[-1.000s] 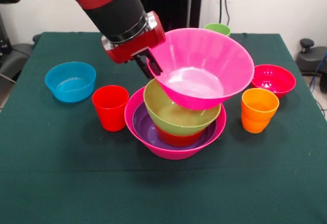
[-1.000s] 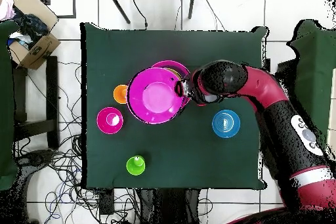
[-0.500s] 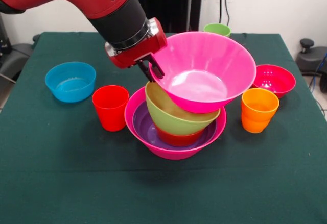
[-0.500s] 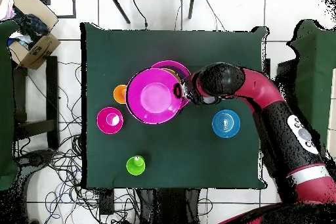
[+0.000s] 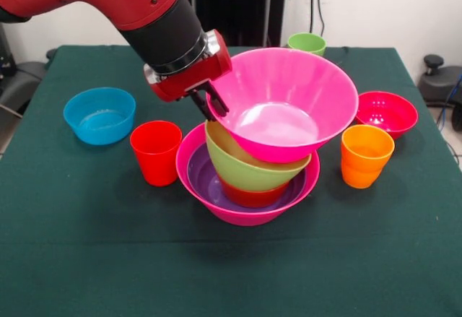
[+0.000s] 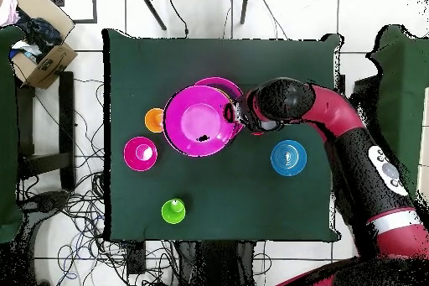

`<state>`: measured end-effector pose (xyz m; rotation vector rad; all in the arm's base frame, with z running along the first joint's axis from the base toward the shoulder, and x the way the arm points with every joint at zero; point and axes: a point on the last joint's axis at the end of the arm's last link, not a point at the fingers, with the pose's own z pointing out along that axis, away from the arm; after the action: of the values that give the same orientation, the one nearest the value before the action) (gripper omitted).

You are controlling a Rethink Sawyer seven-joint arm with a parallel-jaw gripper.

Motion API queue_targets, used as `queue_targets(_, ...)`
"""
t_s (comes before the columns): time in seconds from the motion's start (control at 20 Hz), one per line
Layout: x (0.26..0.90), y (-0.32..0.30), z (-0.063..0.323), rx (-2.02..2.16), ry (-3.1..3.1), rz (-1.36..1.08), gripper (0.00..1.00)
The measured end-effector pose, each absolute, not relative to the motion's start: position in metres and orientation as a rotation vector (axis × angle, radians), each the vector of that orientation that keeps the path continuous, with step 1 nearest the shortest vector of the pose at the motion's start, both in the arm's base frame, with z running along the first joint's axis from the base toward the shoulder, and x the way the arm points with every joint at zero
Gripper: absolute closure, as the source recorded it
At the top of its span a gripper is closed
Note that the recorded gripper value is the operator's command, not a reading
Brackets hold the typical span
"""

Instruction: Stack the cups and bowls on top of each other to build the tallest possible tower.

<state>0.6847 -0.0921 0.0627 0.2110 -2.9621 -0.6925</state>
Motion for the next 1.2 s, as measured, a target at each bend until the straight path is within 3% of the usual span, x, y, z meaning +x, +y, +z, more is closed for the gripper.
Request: queue_targets(1.2,0.705,-0.125,0.066,0.253,-2.991,-0.527,1.0)
